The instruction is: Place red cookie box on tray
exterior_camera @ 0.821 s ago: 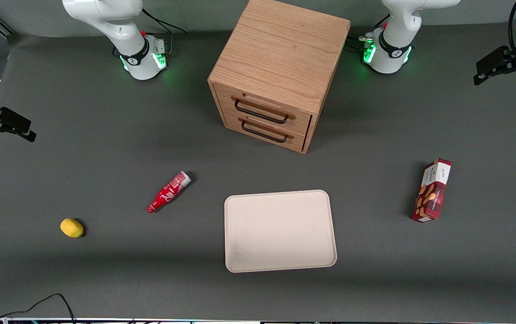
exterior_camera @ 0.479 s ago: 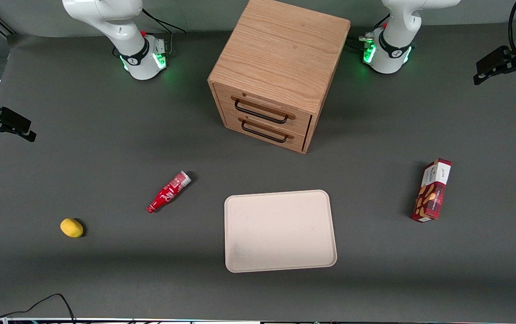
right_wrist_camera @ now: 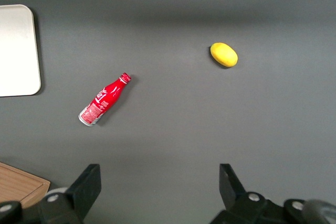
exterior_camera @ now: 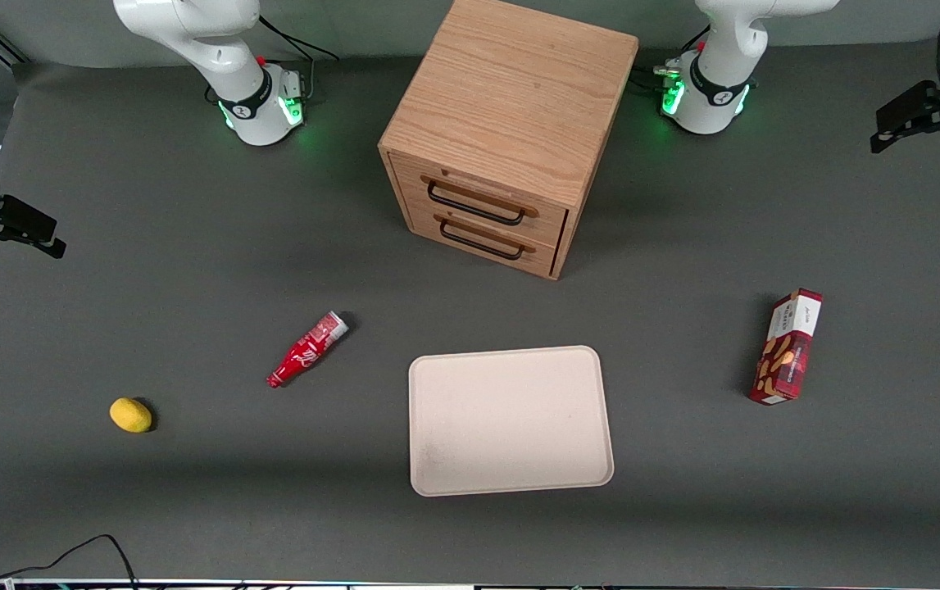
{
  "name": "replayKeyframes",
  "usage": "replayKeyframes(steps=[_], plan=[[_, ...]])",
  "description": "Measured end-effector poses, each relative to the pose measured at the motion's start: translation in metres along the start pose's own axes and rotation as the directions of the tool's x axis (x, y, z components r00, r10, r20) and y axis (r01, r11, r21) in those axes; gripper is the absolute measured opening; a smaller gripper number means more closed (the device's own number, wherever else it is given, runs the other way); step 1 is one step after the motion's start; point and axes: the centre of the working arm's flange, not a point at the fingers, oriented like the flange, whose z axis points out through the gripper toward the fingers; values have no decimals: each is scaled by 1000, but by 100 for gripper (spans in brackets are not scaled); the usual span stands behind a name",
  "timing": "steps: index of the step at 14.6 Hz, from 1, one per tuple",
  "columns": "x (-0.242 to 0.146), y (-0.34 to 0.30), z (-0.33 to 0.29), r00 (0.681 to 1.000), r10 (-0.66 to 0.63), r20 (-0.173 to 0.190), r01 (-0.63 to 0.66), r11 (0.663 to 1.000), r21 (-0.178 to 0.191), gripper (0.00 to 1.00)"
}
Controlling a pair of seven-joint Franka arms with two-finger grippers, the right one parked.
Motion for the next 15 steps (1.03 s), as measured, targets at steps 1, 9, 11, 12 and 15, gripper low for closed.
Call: replayKeyframes(steps=[1,9,11,12,15], plan=[[3,-15,5,999,38,9,-38,999,7,100],[102,-78,162,944,316,94,-312,948,-57,100],[119,-79,220,937,341,70,-335,938,-84,100],[124,-79,250,937,346,54,-340,936,-94,100],[129,-78,314,938,347,3,-345,934,-95,100]])
